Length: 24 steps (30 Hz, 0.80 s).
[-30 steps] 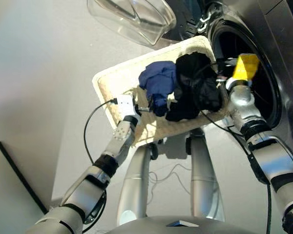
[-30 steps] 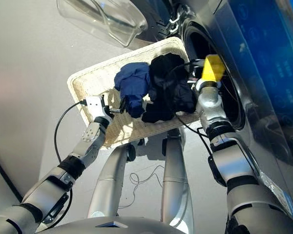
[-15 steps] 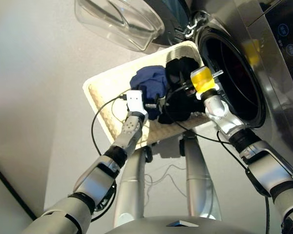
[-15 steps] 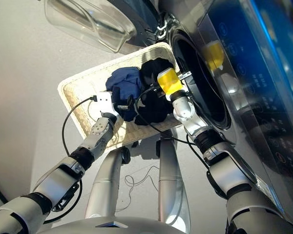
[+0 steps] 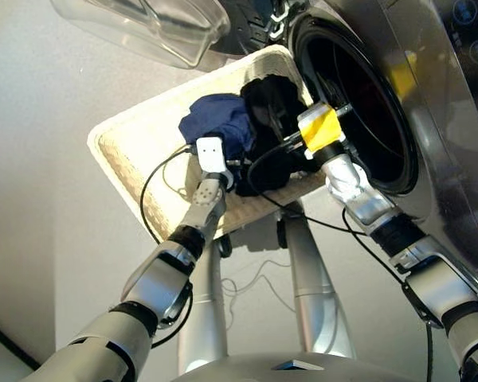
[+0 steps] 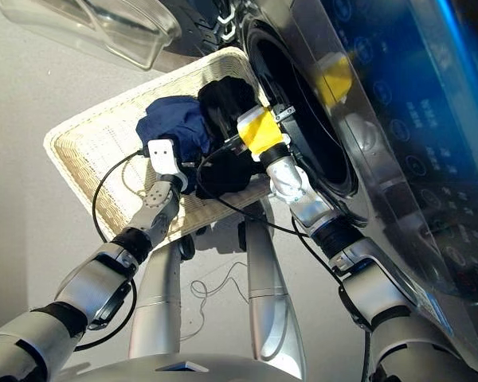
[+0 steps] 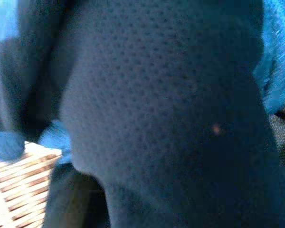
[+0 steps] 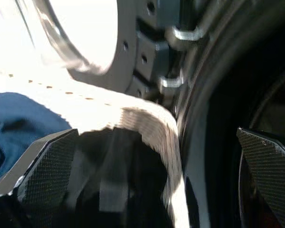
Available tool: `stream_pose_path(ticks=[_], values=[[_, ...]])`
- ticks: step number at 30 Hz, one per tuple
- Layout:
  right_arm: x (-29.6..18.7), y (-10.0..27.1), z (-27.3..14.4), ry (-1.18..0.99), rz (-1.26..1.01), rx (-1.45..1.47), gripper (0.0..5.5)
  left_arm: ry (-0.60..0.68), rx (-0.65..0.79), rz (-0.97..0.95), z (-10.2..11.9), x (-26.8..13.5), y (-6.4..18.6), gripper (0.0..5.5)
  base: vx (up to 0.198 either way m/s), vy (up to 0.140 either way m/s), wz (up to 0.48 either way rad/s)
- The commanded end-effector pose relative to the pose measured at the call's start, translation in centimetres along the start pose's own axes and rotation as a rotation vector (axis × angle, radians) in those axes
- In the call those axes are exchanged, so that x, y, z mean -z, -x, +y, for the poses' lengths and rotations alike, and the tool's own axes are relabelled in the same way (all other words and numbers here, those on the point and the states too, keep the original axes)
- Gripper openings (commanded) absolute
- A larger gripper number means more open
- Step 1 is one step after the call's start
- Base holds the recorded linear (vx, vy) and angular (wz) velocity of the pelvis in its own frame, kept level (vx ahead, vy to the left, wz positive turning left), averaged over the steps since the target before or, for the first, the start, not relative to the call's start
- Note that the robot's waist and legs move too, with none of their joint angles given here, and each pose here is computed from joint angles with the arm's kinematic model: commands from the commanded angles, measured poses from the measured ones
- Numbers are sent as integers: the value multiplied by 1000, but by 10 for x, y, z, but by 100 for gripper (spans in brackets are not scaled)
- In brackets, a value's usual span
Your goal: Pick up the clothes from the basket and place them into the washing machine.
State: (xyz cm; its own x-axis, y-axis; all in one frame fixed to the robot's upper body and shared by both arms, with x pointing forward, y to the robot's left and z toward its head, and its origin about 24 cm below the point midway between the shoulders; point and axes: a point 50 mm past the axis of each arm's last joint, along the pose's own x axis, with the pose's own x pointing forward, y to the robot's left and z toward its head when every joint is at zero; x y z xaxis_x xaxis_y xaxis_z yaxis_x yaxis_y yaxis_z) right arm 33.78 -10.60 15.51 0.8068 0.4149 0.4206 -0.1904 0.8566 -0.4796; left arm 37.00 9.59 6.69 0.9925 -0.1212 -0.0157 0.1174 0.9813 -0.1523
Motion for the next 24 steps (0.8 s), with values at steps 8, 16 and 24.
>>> stream_pose_path(ticks=[8, 16, 24], values=[[3, 9, 18, -70, -18, -45, 550, 78, 8, -27, 8, 8, 10, 0, 34, 9, 34], [42, 39, 25, 161, 143, -141, 550, 188, 35, -86, 18, 11, 27, 0, 26, -9, 126], [58, 53, 40, 519, 134, -371, 550, 309, 187, -149, -6, 3, 42, 0, -20, -4, 137]])
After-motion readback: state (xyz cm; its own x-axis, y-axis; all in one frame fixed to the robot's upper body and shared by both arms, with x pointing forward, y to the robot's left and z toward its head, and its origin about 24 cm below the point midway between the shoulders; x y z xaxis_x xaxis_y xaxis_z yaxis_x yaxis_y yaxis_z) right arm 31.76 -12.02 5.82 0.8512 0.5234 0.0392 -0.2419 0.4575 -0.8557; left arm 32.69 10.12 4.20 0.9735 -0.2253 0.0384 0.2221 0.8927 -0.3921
